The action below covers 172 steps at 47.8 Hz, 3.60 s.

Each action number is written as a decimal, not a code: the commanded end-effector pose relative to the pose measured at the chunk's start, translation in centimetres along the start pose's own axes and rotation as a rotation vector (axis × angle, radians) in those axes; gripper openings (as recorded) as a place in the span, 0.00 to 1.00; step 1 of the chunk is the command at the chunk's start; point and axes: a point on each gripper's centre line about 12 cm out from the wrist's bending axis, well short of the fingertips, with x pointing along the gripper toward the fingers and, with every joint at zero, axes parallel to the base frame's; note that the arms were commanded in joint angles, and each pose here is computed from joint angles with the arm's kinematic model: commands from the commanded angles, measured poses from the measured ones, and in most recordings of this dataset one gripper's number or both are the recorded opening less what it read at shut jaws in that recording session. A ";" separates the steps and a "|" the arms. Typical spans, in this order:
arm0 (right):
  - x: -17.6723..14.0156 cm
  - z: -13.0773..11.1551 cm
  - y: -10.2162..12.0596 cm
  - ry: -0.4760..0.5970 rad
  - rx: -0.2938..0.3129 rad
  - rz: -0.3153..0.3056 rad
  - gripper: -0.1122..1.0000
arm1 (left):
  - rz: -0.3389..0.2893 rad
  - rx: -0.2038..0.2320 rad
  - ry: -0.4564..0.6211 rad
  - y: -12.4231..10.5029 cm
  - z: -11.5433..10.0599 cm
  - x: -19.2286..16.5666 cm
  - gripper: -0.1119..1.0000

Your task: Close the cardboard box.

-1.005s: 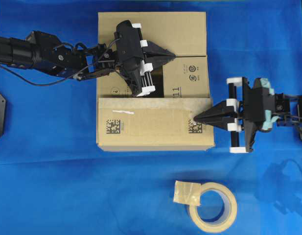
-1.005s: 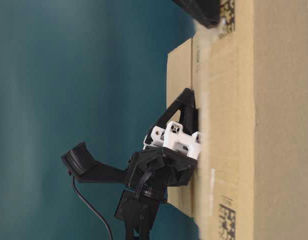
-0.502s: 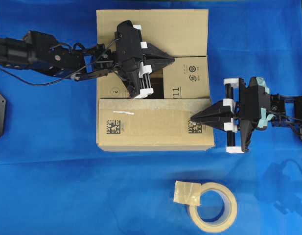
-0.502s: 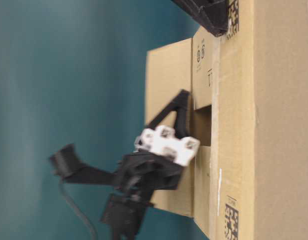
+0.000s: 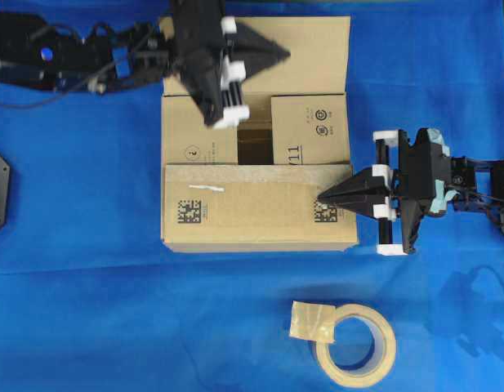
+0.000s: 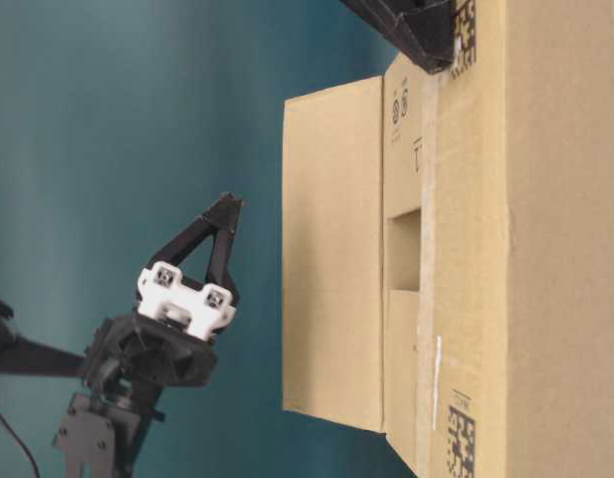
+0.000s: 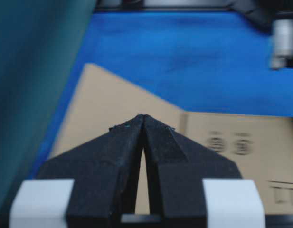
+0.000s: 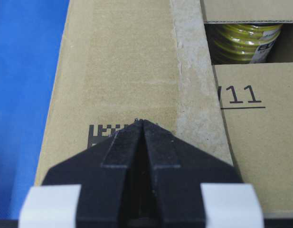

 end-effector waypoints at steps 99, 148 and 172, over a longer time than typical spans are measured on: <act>0.8 0.9 -0.1 -0.023 -0.001 -0.009 0.10 | -0.180 -0.089 0.591 -5.1 -1.3 -3.8 0.10; 0.9 2.2 -3.6 -0.086 0.039 -0.118 0.10 | -0.151 -0.236 0.368 -6.7 -7.9 -6.9 0.10; 0.8 2.0 -4.1 -0.071 0.044 -0.133 0.10 | -0.166 -0.226 0.341 -7.2 -7.6 -7.1 0.10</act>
